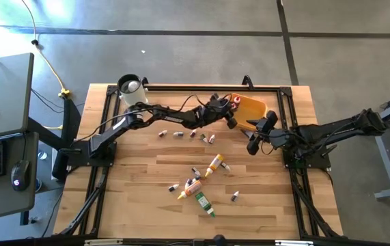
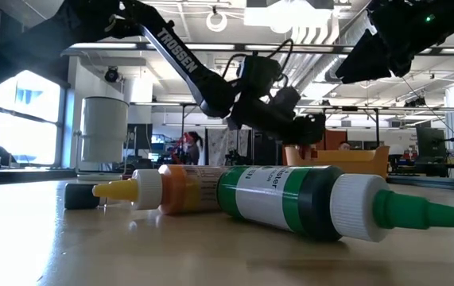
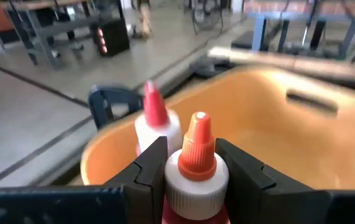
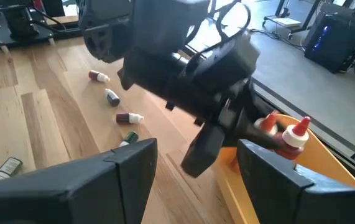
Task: Pick & Place food coloring
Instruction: Put the large orange food coloring bottle into the yellow bin, then put the bottom large yellow food coloring bottle into the yellow bin
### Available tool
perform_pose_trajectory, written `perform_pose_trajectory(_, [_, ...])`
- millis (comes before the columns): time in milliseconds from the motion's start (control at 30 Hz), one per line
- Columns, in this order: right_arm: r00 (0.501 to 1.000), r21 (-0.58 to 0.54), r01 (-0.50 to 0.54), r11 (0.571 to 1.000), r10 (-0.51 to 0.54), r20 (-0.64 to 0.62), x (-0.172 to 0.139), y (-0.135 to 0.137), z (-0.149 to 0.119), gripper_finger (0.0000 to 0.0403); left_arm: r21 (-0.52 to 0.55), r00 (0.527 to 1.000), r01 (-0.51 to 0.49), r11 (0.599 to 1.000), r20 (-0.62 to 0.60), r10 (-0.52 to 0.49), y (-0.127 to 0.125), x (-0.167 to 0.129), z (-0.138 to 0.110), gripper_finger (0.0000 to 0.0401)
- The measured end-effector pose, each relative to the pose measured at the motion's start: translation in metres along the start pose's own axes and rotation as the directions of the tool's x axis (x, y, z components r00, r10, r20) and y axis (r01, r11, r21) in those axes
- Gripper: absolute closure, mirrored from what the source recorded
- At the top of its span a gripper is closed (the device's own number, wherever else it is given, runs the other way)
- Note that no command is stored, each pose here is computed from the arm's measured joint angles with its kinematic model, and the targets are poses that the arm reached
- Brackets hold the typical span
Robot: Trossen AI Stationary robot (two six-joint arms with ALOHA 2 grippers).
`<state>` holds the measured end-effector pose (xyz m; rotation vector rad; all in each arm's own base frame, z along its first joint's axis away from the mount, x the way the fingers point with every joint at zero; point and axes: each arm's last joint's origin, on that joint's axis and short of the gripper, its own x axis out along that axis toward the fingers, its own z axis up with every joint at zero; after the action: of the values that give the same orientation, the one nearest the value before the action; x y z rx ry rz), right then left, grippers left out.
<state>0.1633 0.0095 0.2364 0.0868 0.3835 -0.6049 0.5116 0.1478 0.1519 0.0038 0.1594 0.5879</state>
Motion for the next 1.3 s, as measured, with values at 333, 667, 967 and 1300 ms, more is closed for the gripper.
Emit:
perform_pose_trajectory(333, [1.0, 0.0, 0.0, 1.0, 0.0, 0.0, 0.0, 0.0, 0.0, 0.0187, -0.011, 1.0, -0.027, 1.0, -0.013, 0.026, 0.0, 0.001, -0.005, 0.0265])
perform_pose_trajectory(667, [1.0, 0.0, -0.001, 1.0, 0.001, 0.0, 0.0, 0.0, 0.0, 0.0187, 0.003, 0.998, -0.061, 0.998, -0.01, 0.061, 0.004, 0.002, -0.005, 0.0221])
perform_pose_trajectory(967, [1.0, 0.0, -0.001, 1.0, 0.001, 0.0, 0.0, 0.0, 0.0, 0.0187, 0.07, 0.998, -0.052, 0.996, -0.029, 0.054, -0.005, 0.005, 0.023, 0.0216])
perform_pose_trajectory(1300, [1.0, 0.0, -0.019, 1.0, 0.019, -0.006, 0.0, 0.001, 0.0, 0.0187, 0.448, 0.931, -0.023, 0.894, -0.316, 0.183, -0.03, -0.033, 0.095, 0.0217])
